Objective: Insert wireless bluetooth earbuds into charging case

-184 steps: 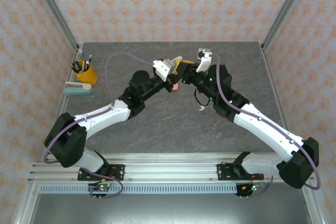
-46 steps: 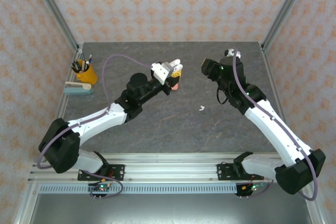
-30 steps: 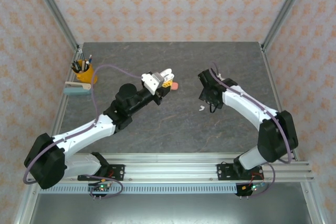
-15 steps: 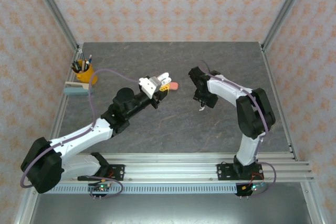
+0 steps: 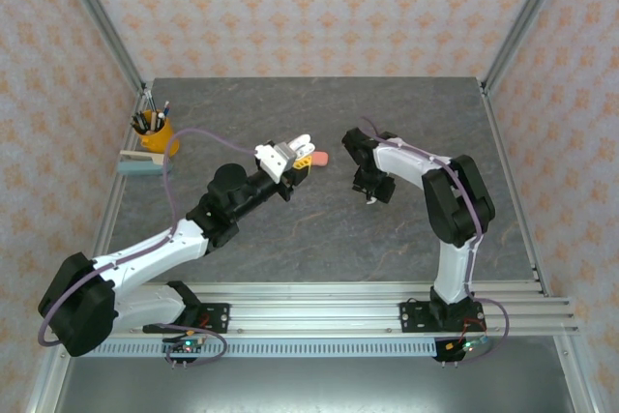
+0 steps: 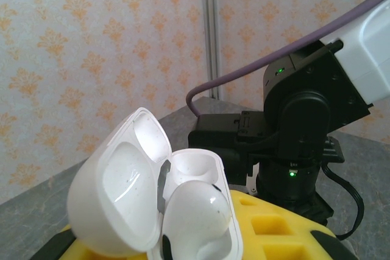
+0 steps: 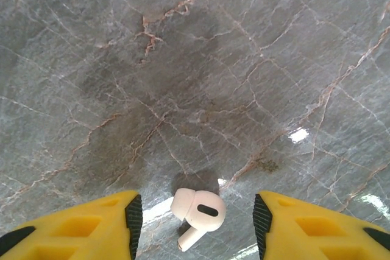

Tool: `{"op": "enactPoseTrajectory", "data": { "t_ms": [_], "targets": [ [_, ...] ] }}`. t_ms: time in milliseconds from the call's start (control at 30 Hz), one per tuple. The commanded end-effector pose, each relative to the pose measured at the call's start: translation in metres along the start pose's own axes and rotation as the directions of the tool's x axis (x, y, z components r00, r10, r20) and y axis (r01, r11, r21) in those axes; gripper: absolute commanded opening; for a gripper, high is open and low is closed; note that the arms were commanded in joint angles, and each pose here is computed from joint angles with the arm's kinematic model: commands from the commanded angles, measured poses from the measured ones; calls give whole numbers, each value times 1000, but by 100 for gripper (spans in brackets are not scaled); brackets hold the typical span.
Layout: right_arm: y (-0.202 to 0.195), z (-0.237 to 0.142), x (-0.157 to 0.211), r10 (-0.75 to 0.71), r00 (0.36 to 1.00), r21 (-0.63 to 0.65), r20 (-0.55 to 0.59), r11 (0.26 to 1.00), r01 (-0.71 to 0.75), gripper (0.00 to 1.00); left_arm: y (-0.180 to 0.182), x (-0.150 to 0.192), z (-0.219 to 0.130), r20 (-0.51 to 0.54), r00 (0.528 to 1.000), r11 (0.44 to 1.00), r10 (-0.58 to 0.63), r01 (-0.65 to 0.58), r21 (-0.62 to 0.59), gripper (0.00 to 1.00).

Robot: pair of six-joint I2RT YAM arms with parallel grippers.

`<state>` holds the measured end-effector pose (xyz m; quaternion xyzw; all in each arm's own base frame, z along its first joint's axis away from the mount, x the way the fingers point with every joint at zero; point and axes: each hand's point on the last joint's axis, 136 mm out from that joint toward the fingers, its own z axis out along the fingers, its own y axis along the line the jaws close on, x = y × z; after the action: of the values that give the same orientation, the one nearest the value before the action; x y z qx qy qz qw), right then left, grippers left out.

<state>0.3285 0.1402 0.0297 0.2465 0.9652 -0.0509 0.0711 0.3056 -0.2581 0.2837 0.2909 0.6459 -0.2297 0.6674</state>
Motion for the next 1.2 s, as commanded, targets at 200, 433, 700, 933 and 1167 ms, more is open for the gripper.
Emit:
{"op": "enactPoseTrajectory", "data": {
  "t_ms": [200, 433, 700, 933, 1167],
  "targets": [
    [-1, 5, -3, 2, 1000, 45, 9, 999, -2, 50, 4, -12, -2, 57, 998, 1000, 2, 0, -28, 0],
    [-2, 8, -1, 20, 1000, 52, 2, 998, -21, 49, 5, -12, -2, 58, 998, 999, 5, -3, -32, 0],
    [-6, 16, 10, 90, 995, 53, -40, 995, -88, 48, 5, -9, -2, 54, 999, 999, 4, -2, -32, 0],
    [-14, 19, 13, 120, 992, 63, -42, 991, -117, 47, 5, -10, -2, 57, 998, 999, 3, -1, -34, 0],
    [-25, 23, 15, 141, 989, 67, -37, 988, -138, 44, 5, -9, -2, 56, 998, 999, 2, 0, -34, 0]
  ]
}}
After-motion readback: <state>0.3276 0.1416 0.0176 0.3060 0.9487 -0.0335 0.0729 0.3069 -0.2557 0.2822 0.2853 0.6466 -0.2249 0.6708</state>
